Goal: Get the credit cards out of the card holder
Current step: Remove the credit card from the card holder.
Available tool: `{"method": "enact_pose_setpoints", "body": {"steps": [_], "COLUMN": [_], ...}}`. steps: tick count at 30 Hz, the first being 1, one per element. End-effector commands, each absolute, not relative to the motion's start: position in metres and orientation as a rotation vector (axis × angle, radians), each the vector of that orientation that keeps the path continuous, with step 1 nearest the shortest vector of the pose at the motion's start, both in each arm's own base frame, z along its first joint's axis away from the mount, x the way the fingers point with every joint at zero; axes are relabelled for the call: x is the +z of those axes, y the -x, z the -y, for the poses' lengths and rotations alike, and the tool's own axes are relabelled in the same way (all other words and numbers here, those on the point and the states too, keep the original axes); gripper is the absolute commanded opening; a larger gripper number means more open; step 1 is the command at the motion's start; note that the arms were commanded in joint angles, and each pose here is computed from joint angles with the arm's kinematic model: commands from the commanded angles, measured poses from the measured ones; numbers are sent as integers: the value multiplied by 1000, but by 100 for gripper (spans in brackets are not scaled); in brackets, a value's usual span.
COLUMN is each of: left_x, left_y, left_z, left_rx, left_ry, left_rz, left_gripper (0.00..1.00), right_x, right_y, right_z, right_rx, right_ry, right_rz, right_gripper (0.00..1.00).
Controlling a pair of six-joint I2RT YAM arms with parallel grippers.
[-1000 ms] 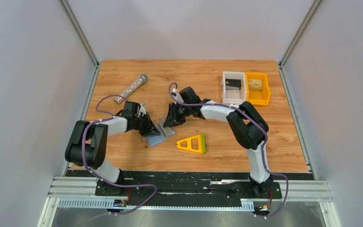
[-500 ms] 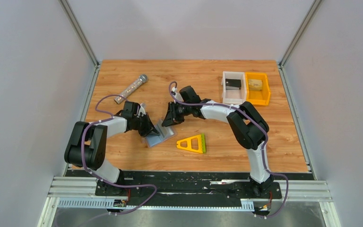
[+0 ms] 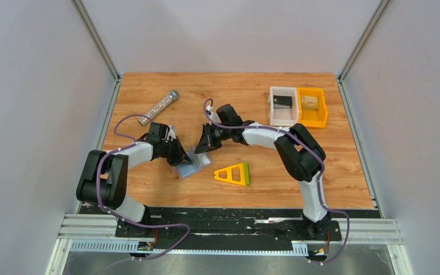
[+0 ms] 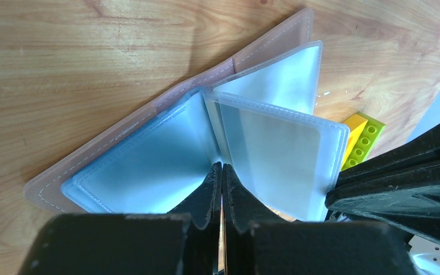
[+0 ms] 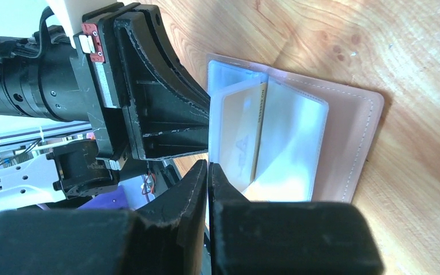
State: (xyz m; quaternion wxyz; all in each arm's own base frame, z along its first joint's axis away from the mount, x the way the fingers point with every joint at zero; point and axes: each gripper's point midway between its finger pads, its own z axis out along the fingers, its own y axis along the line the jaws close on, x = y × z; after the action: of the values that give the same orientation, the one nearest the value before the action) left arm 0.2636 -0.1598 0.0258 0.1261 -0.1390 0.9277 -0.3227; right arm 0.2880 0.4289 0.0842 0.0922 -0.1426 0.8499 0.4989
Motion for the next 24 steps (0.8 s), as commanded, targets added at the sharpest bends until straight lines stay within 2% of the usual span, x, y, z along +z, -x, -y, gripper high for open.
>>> {"method": "enact_pose_setpoints", "body": {"steps": [1, 8, 14, 24], "left_x": [37, 41, 57, 81], "left_y": [-270, -266, -270, -273], "left_z": [157, 151, 141, 139], "left_rx": [-921, -876, -786, -784], "left_ry": [371, 392, 409, 414], "left_rz": [-2659, -2675, -2641, -2578], "left_gripper": [5, 10, 25, 40], "right_x": [100, 93, 94, 89], "right_y": [-285, -285, -282, -279], "right_z": [-440, -442, -442, -445], "right_rx": [1521, 1492, 1485, 1470], "right_ry": [475, 474, 479, 492], "right_rz": [-2454, -2469, -2487, -2506], "right_gripper": [6, 7, 12, 16]}}
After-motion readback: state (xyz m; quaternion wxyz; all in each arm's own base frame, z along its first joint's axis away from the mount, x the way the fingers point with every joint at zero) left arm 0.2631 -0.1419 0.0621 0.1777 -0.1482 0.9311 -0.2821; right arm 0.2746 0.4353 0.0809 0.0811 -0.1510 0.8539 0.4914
